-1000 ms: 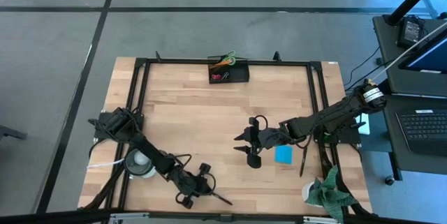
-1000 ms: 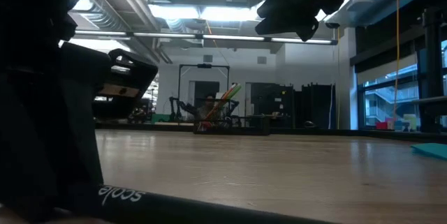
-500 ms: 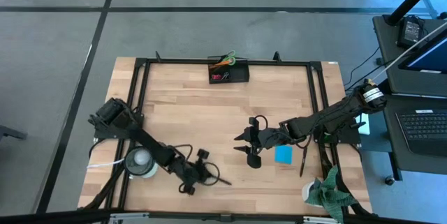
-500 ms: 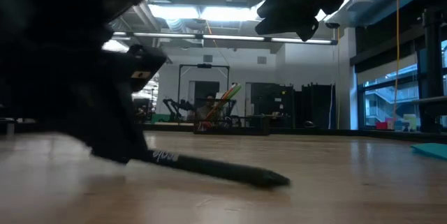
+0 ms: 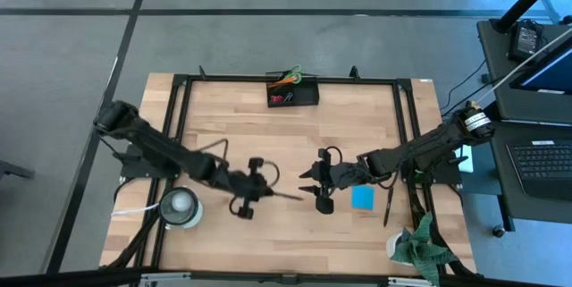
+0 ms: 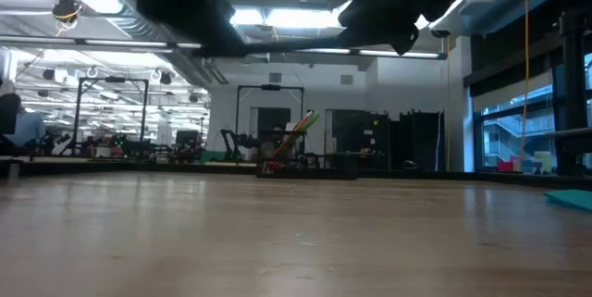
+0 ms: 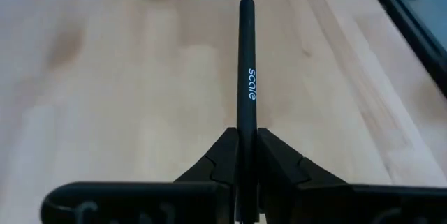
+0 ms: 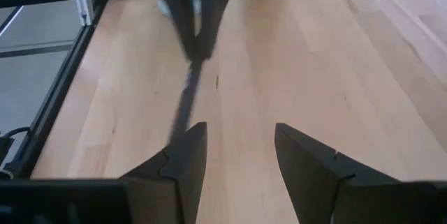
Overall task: Pick and place office supplies into organizer
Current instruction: Put the bottom black pen into the desk organizer
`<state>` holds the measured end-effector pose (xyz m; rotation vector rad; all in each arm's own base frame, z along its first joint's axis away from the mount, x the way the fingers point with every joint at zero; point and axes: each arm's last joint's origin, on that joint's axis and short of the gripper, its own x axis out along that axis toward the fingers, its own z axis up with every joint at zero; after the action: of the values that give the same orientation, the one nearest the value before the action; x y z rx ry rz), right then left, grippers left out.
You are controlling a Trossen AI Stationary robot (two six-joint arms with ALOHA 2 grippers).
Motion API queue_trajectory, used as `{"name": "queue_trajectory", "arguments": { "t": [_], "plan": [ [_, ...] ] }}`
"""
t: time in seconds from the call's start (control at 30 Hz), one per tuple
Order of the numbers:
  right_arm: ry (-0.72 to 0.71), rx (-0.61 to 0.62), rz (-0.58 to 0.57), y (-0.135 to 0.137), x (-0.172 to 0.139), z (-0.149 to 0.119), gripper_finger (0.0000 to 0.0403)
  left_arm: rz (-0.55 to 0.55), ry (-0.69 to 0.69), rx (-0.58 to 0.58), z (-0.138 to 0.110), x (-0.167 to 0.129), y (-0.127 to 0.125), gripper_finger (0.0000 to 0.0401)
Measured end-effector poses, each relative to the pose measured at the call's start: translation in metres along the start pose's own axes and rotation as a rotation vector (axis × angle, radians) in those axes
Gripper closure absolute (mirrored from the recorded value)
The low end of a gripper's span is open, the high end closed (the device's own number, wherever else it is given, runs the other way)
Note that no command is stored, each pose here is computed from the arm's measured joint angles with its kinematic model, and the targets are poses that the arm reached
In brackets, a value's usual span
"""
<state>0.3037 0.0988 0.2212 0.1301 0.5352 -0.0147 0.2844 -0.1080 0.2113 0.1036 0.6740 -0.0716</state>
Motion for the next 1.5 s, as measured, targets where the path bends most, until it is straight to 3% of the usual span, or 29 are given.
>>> {"name": "queue_trajectory", "arguments": {
  "t": [0.17, 0.3, 0.47, 0.57, 0.8, 0.93, 1.1, 1.5],
  "plan": [
    [-0.045, 0.113, -0.015, -0.009, 0.002, 0.007, 0.0231, 0.059, 0.057, 0.009, 0.001, -0.017, 0.026, 0.0372],
    [-0.076, 0.212, -0.019, -0.019, 0.000, 0.015, 0.0231, 0.043, 0.143, 0.069, -0.005, -0.021, 0.037, 0.0372],
    [-0.022, 0.390, 0.134, -0.034, -0.002, 0.022, 0.0231, 0.011, 0.139, 0.126, -0.004, -0.021, 0.044, 0.0372],
    [0.005, 0.438, 0.174, -0.043, 0.000, 0.023, 0.0231, 0.016, 0.140, 0.162, -0.004, -0.021, 0.047, 0.0372],
    [-0.005, 0.466, 0.143, -0.058, 0.001, 0.026, 0.0231, 0.056, 0.189, 0.158, -0.007, -0.021, 0.066, 0.0372],
    [0.031, 0.479, 0.209, -0.062, 0.002, 0.026, 0.0231, 0.057, 0.210, 0.190, -0.009, -0.021, 0.071, 0.0372],
    [0.130, 0.649, 0.163, -0.074, 0.002, 0.019, 0.0214, 0.052, 0.189, 0.256, -0.004, -0.021, 0.072, 0.0372],
    [0.040, 0.606, 0.186, -0.081, 0.003, 0.028, 0.0159, 0.051, 0.106, 0.302, 0.024, -0.030, 0.073, 0.0372]
  ]
}}
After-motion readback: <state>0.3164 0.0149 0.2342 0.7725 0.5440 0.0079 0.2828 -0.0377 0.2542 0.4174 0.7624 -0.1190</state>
